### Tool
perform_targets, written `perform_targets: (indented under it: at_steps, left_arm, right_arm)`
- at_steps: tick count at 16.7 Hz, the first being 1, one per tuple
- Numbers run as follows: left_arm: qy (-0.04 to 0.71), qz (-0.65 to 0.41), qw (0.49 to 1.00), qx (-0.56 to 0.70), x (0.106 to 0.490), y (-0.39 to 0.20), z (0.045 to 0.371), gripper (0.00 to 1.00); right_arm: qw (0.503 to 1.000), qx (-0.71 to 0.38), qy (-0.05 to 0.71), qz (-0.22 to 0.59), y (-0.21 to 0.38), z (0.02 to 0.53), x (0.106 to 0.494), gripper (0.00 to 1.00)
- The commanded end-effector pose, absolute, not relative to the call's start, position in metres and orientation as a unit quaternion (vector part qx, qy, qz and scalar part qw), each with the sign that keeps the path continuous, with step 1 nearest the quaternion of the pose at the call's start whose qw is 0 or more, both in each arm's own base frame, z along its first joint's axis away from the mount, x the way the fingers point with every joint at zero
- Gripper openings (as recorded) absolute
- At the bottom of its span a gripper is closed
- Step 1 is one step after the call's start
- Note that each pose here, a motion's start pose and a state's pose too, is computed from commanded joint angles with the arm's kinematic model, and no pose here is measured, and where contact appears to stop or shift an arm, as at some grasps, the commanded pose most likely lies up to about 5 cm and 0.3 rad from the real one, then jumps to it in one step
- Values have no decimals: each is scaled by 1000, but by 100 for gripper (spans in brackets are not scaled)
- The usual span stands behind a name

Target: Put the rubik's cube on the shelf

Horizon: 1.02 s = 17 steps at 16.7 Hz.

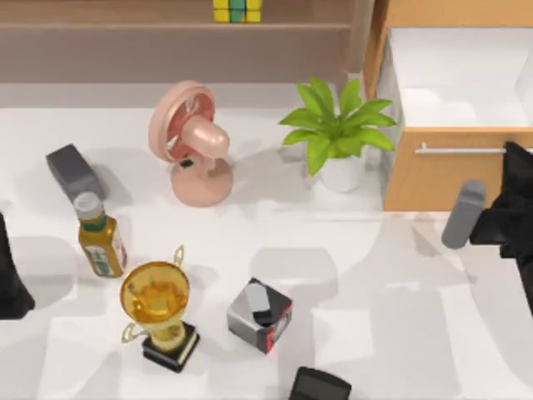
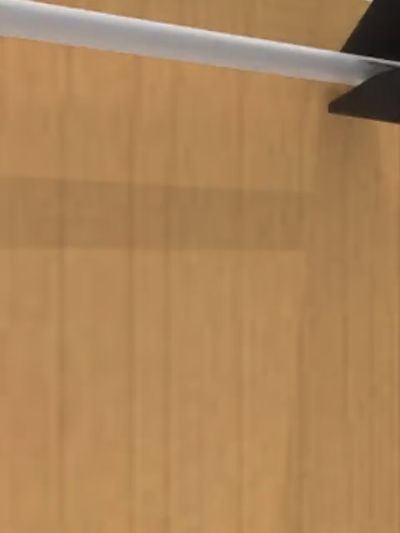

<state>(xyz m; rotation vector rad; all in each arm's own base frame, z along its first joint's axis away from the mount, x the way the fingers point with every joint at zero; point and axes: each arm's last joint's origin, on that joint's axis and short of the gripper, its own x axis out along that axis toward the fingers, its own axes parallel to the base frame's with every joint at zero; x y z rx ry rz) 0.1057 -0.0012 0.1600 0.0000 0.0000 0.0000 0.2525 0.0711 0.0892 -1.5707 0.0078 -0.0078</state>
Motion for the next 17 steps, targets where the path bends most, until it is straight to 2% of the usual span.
perform_targets:
  at_steps: [9,17]
  left_arm:
    - [0,0,1000,0,106,-1,160,100]
    - [0,0,1000,0,106,-1,160,100]
  right_arm:
    - [707,-707,5,-1,72,88,256,0]
    - [708,-707,5,-1,71,88,313,0]
